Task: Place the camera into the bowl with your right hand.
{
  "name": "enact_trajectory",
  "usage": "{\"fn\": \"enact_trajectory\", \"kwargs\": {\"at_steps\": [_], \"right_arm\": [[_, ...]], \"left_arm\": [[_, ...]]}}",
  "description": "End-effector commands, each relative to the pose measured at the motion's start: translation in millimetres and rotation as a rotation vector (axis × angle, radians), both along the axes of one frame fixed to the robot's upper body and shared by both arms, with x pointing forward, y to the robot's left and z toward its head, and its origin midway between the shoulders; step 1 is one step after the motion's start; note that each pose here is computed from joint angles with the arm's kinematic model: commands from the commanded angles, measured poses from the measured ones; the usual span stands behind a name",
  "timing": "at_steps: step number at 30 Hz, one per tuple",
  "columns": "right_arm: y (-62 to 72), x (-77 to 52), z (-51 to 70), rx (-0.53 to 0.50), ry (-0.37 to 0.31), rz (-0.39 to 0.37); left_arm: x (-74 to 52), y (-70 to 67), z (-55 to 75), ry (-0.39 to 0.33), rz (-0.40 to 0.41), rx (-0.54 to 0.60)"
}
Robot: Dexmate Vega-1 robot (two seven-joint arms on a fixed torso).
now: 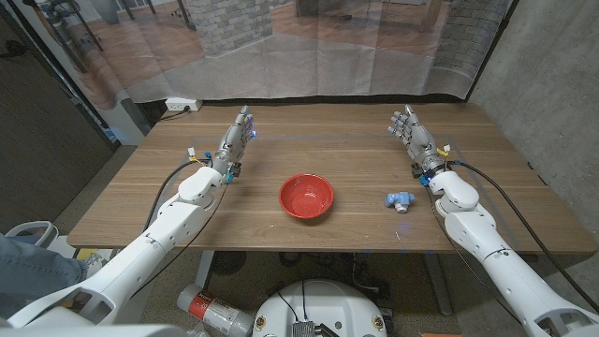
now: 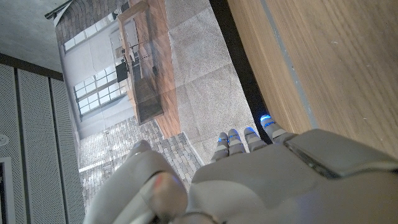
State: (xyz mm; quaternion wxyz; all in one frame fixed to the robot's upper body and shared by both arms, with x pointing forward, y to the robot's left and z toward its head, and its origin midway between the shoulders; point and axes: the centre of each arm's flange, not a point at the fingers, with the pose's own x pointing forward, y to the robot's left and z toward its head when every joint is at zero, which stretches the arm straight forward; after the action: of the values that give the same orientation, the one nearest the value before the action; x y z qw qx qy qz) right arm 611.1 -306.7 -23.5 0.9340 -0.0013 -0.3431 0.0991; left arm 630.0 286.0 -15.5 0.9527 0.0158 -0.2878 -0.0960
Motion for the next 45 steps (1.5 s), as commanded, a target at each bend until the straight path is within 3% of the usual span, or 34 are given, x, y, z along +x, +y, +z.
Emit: {"fn": "enact_trajectory", "kwargs": {"at_steps": [1,45], "right_arm": [[-3.6,-12.6,-0.4,-0.013,-0.018,-0.005],[-18.3,-46.2,-9.6,-0.043,-0.09,-0.015]], "left_arm": [[-1.9,0.8,3.0,-0.009,-0.011,0.0],[-1.2,-3.3,8.3,-0.006,-0.018,0.003]]}}
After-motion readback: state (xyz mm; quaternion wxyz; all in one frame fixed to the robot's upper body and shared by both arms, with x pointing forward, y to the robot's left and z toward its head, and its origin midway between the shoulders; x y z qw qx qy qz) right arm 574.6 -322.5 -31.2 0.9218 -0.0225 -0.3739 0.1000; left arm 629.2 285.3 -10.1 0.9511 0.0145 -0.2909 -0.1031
